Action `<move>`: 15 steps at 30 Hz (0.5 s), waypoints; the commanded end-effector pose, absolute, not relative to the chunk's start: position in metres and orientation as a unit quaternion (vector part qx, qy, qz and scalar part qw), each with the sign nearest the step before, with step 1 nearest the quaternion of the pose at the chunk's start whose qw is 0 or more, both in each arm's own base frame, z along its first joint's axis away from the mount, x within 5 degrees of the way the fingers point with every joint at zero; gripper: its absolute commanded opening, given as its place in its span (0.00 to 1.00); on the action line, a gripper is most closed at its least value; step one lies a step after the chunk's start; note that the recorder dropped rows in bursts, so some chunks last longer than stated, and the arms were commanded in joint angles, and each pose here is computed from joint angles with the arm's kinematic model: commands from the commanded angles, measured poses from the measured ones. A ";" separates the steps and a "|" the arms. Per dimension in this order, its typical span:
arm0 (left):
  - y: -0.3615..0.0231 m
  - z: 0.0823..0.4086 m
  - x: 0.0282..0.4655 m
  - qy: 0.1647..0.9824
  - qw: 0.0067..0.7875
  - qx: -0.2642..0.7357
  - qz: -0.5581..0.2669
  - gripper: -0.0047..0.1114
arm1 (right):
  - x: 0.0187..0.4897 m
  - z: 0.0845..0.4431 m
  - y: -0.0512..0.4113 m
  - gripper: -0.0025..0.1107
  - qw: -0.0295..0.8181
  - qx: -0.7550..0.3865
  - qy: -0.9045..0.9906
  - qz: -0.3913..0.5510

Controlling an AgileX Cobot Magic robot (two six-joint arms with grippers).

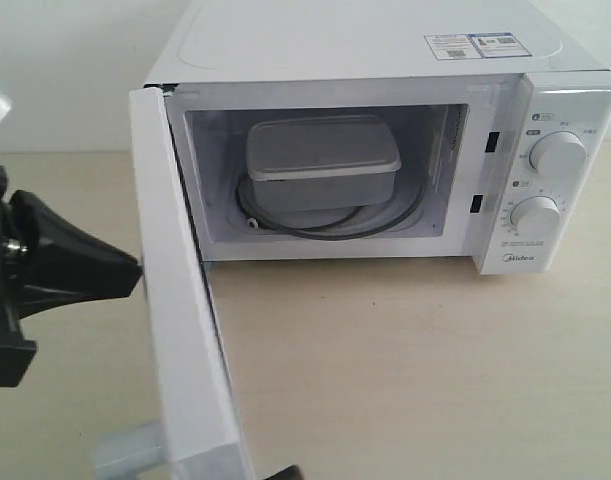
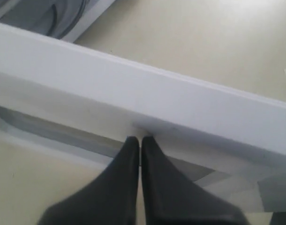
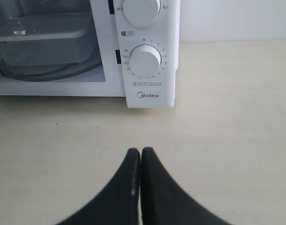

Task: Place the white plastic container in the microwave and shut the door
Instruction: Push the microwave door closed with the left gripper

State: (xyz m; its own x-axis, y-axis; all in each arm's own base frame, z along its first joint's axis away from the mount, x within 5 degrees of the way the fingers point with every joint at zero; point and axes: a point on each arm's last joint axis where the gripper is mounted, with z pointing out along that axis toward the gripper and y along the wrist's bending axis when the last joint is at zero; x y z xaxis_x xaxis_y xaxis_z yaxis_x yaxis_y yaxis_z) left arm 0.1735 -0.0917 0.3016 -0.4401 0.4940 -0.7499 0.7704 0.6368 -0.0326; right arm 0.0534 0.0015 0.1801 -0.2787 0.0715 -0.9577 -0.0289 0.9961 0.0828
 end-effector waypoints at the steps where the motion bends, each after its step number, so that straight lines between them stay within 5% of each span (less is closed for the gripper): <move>1: -0.107 0.295 0.192 0.809 0.402 0.385 -0.191 0.07 | 0.053 0.181 0.001 0.02 0.602 0.014 0.797 0.040; 15: -0.131 0.275 0.256 0.826 0.452 0.293 -0.164 0.07 | 0.053 0.181 0.001 0.02 0.602 0.014 0.797 0.040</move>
